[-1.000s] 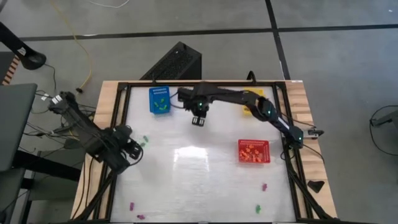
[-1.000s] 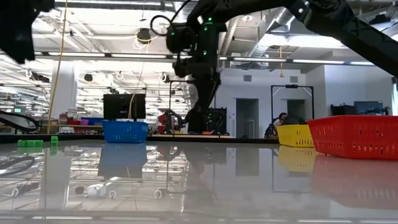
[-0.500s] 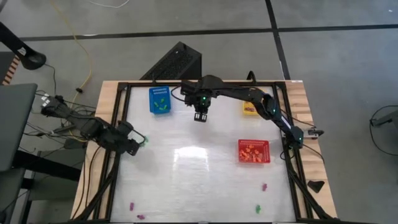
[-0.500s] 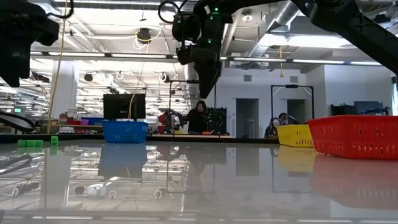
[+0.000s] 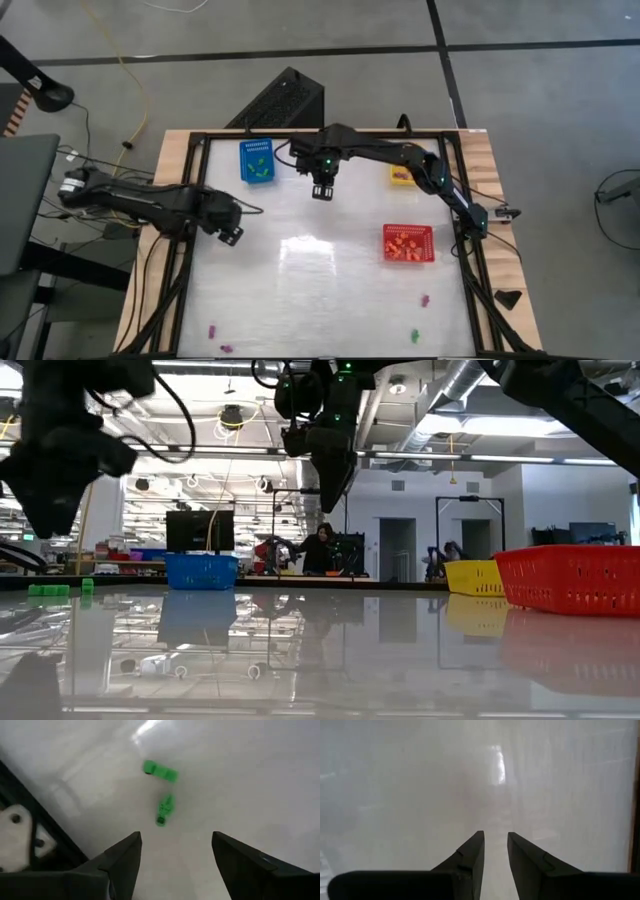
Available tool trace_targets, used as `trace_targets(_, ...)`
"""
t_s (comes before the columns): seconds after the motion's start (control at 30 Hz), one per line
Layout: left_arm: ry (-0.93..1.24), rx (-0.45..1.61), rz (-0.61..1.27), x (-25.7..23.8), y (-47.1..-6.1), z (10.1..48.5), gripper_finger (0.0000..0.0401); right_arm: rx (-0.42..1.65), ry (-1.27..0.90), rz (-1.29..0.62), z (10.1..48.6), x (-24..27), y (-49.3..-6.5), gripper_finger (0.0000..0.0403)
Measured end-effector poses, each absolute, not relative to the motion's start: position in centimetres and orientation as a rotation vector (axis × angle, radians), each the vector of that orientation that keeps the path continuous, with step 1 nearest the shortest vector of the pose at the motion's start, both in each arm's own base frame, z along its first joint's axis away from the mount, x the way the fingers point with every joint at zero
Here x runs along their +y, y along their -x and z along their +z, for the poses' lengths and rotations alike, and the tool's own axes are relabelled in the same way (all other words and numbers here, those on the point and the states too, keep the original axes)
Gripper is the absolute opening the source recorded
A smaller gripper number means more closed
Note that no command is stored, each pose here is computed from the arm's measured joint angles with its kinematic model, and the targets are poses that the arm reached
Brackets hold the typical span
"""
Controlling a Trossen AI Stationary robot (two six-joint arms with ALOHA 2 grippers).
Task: Sort Halloween decoration
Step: Put the green skeleton toy into the blue bin
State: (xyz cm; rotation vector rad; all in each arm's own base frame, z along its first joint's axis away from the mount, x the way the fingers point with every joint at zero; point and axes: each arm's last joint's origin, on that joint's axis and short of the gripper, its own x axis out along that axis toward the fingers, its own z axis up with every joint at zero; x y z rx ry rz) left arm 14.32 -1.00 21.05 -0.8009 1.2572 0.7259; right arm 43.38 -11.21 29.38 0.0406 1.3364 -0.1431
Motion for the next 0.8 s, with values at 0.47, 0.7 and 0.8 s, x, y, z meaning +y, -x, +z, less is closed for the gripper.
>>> trace_targets(0.47, 0.903, 1.442, 0.609, 0.7, -14.6, 17.1, 0.0233, 1.349, -0.021, -0.115, 29.4, -9.9, -43.6, 0.0118)
trace_targets(0.7, 0.882, 1.439, 0.652, 0.8, -14.2, 15.9, 0.0233, 1.354, -0.021, -0.115, 29.3, -9.9, -43.5, 0.0118)
trace_targets(0.8, 0.847, 1.402, 0.685, 0.9, -14.3, 16.0, 0.0233, 1.353, -0.018, -0.112, 29.3, -9.9, -43.5, 0.0118)
